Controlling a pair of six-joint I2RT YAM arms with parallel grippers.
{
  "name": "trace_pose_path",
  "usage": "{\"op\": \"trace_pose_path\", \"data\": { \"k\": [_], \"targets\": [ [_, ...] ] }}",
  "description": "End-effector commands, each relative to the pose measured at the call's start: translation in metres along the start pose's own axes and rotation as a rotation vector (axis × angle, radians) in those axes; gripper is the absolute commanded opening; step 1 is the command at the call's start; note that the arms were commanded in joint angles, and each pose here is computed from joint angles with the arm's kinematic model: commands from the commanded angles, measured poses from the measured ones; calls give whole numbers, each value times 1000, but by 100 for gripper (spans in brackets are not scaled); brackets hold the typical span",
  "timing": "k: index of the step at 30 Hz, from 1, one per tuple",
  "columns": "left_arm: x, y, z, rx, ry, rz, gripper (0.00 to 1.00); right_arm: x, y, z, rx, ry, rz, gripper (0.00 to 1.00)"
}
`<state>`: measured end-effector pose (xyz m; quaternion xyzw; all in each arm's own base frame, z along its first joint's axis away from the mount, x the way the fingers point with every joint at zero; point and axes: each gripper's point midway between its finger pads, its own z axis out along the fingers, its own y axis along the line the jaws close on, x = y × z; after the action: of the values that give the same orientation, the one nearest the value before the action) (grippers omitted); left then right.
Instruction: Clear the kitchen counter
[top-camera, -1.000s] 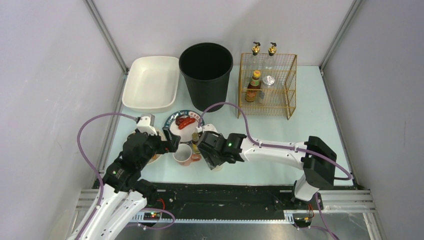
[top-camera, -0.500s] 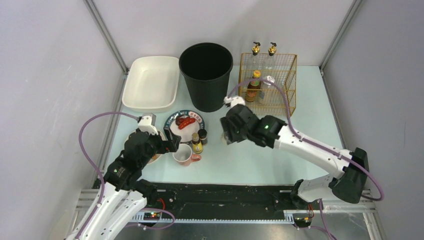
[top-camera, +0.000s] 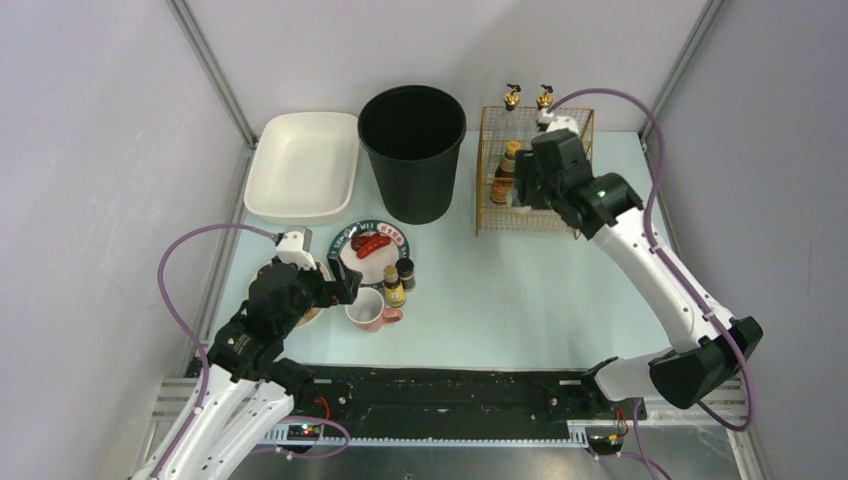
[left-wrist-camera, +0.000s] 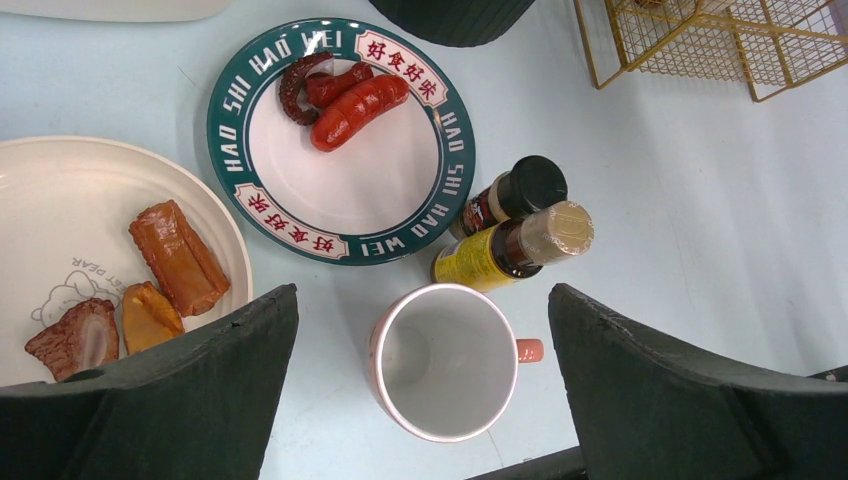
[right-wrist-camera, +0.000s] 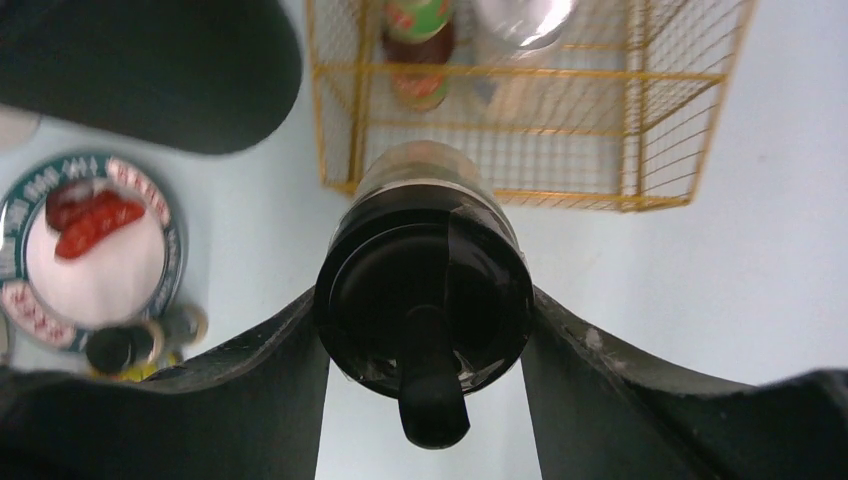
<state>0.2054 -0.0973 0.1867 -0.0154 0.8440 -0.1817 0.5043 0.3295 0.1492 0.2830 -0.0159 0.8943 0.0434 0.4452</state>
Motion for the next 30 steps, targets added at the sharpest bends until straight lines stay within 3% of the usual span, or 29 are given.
{"op": "trace_pose_path", "data": {
  "k": [1,7,15,30],
  "targets": [
    [-13,-7,-4,22,-35,-12,98,-51,-38,0,112,-109,92,7],
    [-14,-7,-5,19,-40,-11,98,-86,-79,15,198,-170,214,7],
    [-14,-6,-5,18,-39,-11,98,-111,-123,49,324,-203,257,6],
    [-12,-4,-3,6,-30,-7,98,-102,-142,125,312,-117,267,3]
  ]
}}
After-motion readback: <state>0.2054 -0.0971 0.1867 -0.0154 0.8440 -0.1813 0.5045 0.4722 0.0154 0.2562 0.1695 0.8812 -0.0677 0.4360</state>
